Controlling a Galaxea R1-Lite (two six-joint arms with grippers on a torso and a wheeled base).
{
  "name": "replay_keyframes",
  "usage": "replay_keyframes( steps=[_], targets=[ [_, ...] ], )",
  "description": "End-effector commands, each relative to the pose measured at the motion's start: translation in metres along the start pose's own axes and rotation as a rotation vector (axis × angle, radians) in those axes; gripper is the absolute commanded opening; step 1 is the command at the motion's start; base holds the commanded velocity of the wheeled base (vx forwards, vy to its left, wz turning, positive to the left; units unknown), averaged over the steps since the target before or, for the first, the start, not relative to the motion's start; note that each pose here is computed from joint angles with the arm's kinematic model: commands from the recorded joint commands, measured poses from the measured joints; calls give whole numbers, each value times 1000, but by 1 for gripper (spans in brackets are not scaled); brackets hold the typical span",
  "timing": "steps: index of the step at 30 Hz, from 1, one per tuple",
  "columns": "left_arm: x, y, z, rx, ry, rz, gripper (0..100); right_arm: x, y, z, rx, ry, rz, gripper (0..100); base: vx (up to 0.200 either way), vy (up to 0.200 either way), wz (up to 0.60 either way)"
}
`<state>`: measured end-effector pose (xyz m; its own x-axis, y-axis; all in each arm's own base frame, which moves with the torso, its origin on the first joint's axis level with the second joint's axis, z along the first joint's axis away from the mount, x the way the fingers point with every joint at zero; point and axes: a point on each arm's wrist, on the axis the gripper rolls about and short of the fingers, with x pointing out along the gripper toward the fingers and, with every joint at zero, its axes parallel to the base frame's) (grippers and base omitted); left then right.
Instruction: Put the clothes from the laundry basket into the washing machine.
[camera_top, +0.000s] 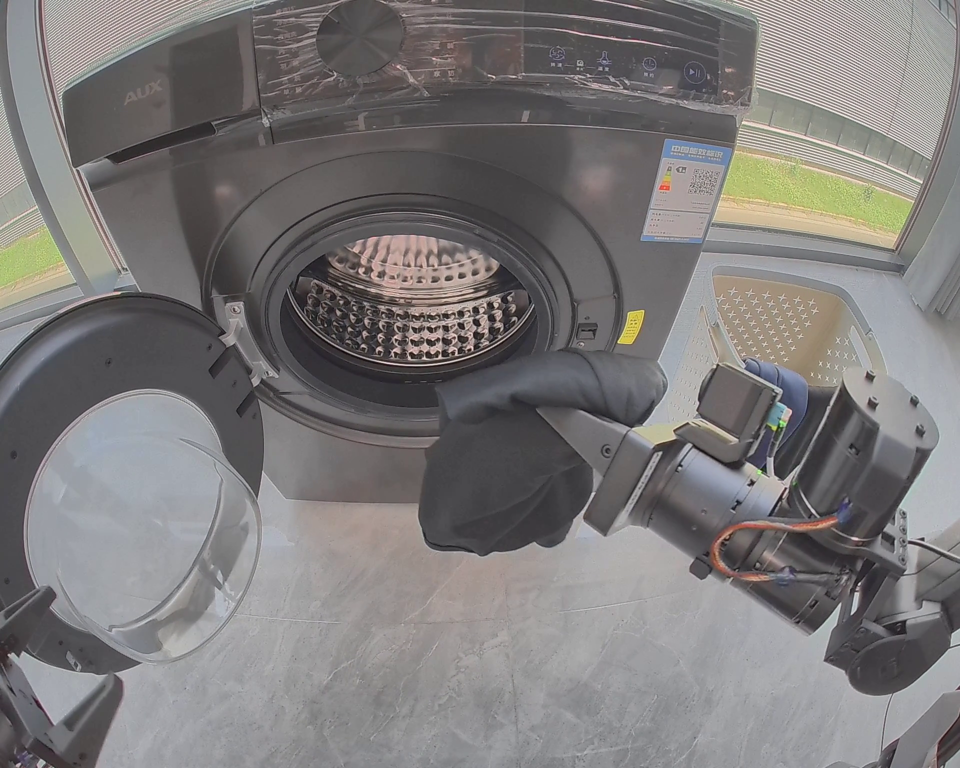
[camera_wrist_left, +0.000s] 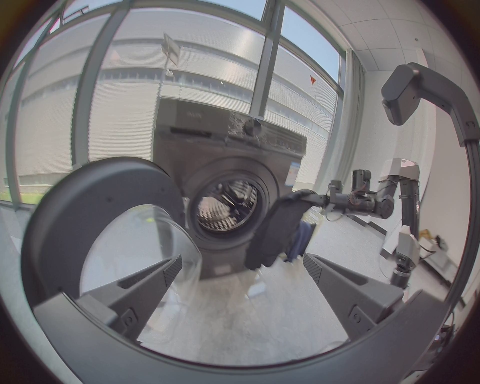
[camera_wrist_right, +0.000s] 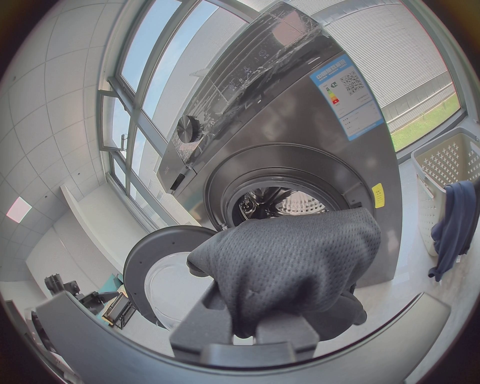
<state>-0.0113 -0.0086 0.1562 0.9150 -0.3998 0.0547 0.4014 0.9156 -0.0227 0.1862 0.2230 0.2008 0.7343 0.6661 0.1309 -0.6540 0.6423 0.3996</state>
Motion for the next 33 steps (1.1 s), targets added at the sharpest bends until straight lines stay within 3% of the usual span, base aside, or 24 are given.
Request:
replay_keyframes(
  steps=[1, 10, 16, 26, 33],
  targets=[
    [45, 14, -5, -86, 233, -168, 100, 23, 8, -13, 10, -24, 33, 0, 0, 0, 0],
    [111, 19, -6, -106, 358, -339, 100, 30, 7, -16, 16, -38, 34, 0, 0, 0, 0],
    [153, 11, -14, -111, 423, -444, 100, 30, 6, -15, 16, -53, 33, 0, 0, 0, 0],
    [203, 5, -19, -130, 466, -497, 100, 28, 8, -10, 19, -73, 42, 0, 0, 0, 0],
    [231, 6, -39, -145, 551, -490, 100, 27, 10, -9, 18, -74, 47, 0, 0, 0, 0]
  ],
)
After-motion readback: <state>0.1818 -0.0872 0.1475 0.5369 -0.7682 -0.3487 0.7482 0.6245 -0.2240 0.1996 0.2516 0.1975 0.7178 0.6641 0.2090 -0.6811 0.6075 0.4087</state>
